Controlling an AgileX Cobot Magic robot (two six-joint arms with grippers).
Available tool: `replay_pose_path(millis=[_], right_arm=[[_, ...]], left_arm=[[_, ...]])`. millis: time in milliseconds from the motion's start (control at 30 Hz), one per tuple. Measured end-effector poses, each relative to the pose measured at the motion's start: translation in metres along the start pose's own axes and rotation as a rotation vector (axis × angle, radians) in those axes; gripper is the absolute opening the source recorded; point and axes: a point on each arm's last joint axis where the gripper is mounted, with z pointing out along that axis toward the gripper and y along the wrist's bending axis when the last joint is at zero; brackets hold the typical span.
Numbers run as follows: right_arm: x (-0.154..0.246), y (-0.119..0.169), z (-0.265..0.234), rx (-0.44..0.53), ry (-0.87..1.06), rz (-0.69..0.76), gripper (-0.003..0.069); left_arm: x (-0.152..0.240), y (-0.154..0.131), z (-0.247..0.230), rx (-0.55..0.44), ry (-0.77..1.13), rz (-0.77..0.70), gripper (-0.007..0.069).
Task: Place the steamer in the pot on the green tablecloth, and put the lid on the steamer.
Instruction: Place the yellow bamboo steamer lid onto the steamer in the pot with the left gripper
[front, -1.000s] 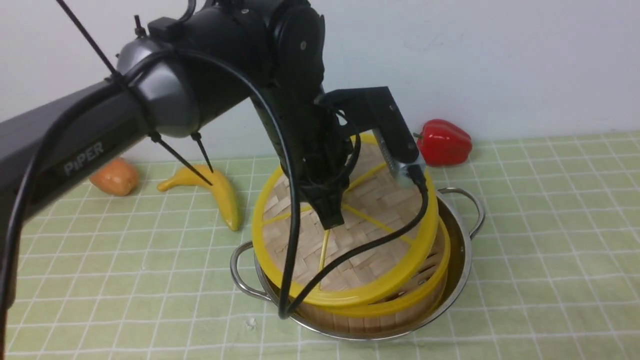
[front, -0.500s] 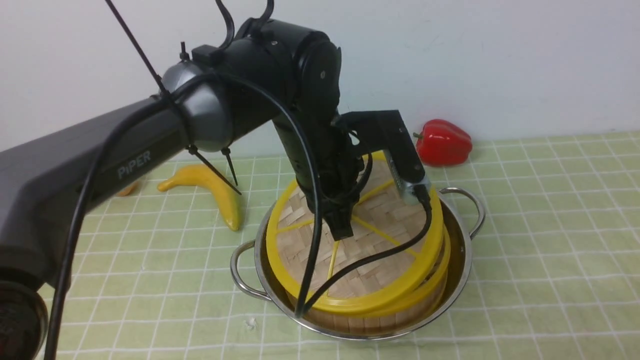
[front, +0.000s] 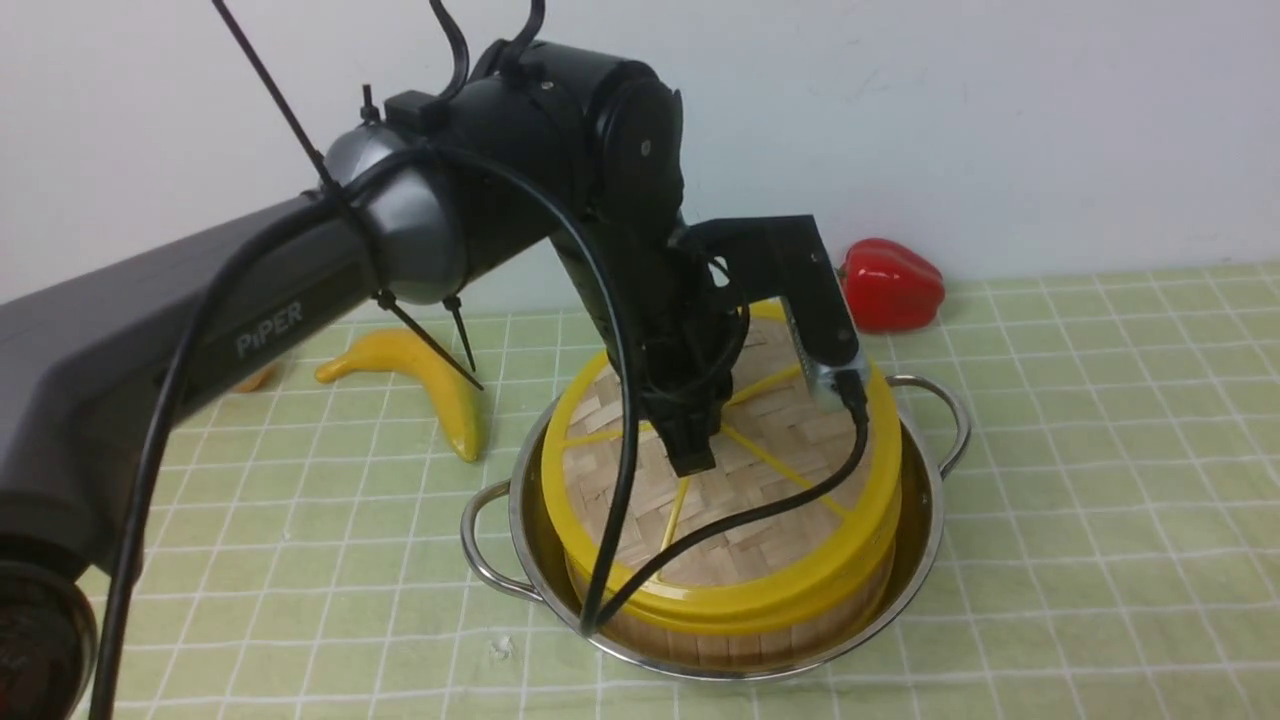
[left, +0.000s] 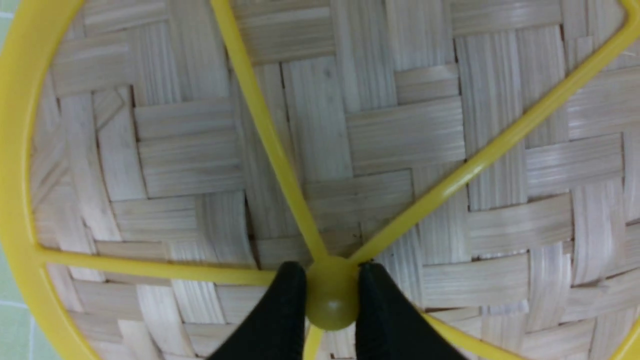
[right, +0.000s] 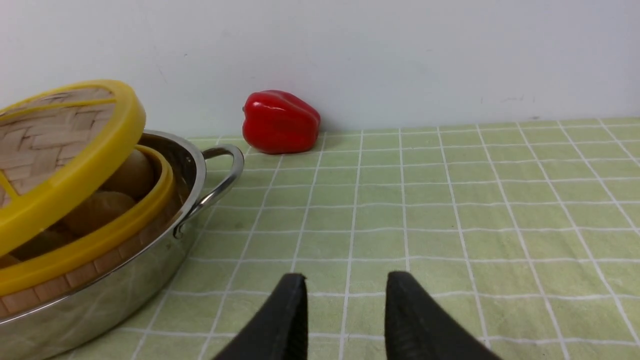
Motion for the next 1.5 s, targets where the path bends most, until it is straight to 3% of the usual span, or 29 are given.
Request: replay_pose_path(millis=[1100,1167,1267,1300,1400,1500], right_arm=[[0.0,0.0,0.0,0.0,0.0,0.0,0.024],[0.0,0.0,0.0,0.0,0.0,0.0,0.024],[0.0,0.0,0.0,0.0,0.0,0.0,0.024],[0.0,0.0,0.0,0.0,0.0,0.0,0.024],[0.0,0.0,0.0,0.0,0.0,0.0,0.024],[0.0,0.0,0.0,0.0,0.0,0.0,0.024]], left_arm=[[-0.004,0.005,0.017,-0.021,-0.023,0.0,0.0125],[-0.003,0.005,0.017,-0.022,-0.02,-0.006,0.0167],[-0.002,0.004,0.017,-0.016,-0.007,-0.021,0.0329],[-0.002,0.004,0.017,-0.013,-0.004,-0.022,0.034],[0.001,0.001,0.017,0.018,0.027,-0.035,0.0533],[0.001,0.001,0.009,0.027,0.039,-0.062,0.0648]])
